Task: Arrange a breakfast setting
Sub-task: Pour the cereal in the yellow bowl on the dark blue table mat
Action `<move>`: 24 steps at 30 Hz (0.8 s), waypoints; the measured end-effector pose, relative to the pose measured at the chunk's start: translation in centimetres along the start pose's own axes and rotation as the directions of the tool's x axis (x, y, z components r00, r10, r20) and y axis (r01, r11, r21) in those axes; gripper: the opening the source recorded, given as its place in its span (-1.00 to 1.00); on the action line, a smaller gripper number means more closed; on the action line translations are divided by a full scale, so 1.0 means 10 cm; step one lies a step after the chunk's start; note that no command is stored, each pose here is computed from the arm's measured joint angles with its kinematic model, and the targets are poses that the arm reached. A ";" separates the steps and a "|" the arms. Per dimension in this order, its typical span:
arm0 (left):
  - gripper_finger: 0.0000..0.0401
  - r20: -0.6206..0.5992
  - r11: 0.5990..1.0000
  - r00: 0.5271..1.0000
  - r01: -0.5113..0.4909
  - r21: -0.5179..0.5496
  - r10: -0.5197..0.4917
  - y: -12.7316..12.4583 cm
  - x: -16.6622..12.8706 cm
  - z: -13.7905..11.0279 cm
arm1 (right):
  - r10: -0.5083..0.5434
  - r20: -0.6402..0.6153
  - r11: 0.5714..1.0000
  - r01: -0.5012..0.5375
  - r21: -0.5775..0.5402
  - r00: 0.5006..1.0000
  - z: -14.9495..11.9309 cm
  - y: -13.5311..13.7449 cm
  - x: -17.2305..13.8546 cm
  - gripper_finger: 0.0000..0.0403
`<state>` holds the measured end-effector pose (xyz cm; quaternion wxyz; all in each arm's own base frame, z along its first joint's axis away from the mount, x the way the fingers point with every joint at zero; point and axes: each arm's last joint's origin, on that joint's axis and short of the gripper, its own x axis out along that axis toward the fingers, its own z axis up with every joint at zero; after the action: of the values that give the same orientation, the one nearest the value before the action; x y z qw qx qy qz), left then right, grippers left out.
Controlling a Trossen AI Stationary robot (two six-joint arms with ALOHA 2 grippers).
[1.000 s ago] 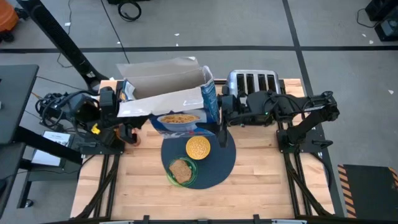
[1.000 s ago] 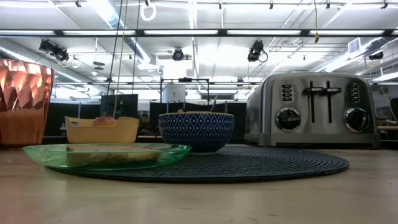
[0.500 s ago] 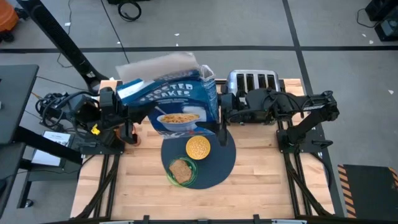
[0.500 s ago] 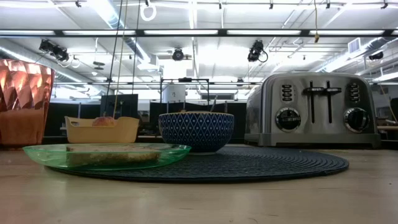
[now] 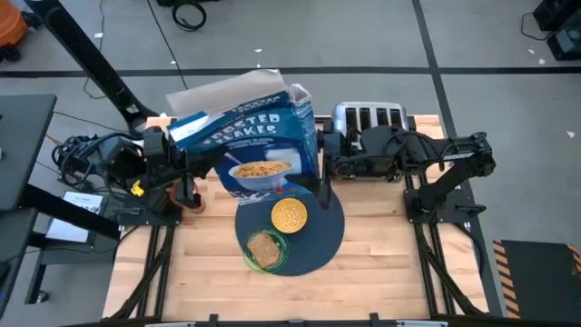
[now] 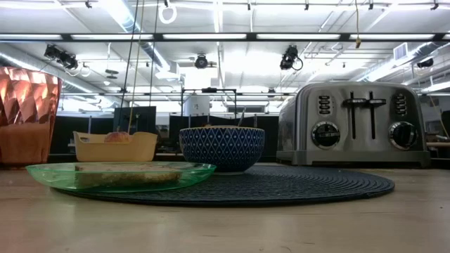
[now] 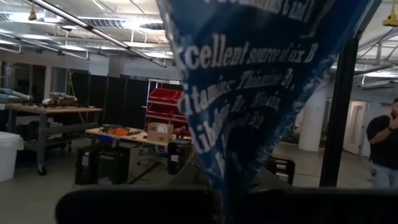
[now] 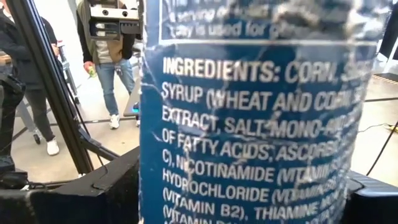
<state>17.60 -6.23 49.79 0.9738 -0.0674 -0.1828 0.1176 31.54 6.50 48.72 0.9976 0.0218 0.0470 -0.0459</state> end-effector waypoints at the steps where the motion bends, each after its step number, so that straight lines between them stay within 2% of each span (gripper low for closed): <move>1: -0.98 0.000 1.000 1.000 0.000 0.001 0.000 0.00 0.00 0.00 | 0.000 0.003 1.000 0.000 0.001 1.000 0.00 0.00 0.00 0.64; 15: -0.98 0.010 1.000 1.000 0.021 0.008 -0.021 0.00 0.00 0.01 | -0.004 0.025 1.000 0.004 0.011 1.000 0.03 -0.01 0.00 0.72; 22: -0.98 0.029 1.000 0.999 0.029 0.002 -0.029 0.01 -0.02 0.05 | -0.010 0.045 1.000 0.009 0.020 0.999 0.05 -0.04 0.01 0.71; 24: -0.98 0.032 1.000 0.999 0.031 0.000 -0.031 0.01 -0.02 0.06 | -0.003 0.064 1.000 0.001 0.026 0.998 0.07 -0.05 0.01 0.65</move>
<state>17.17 -6.11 50.20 0.9724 -0.0632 -0.1995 0.1034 31.69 5.92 49.38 0.9982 0.0332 0.0143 -0.0481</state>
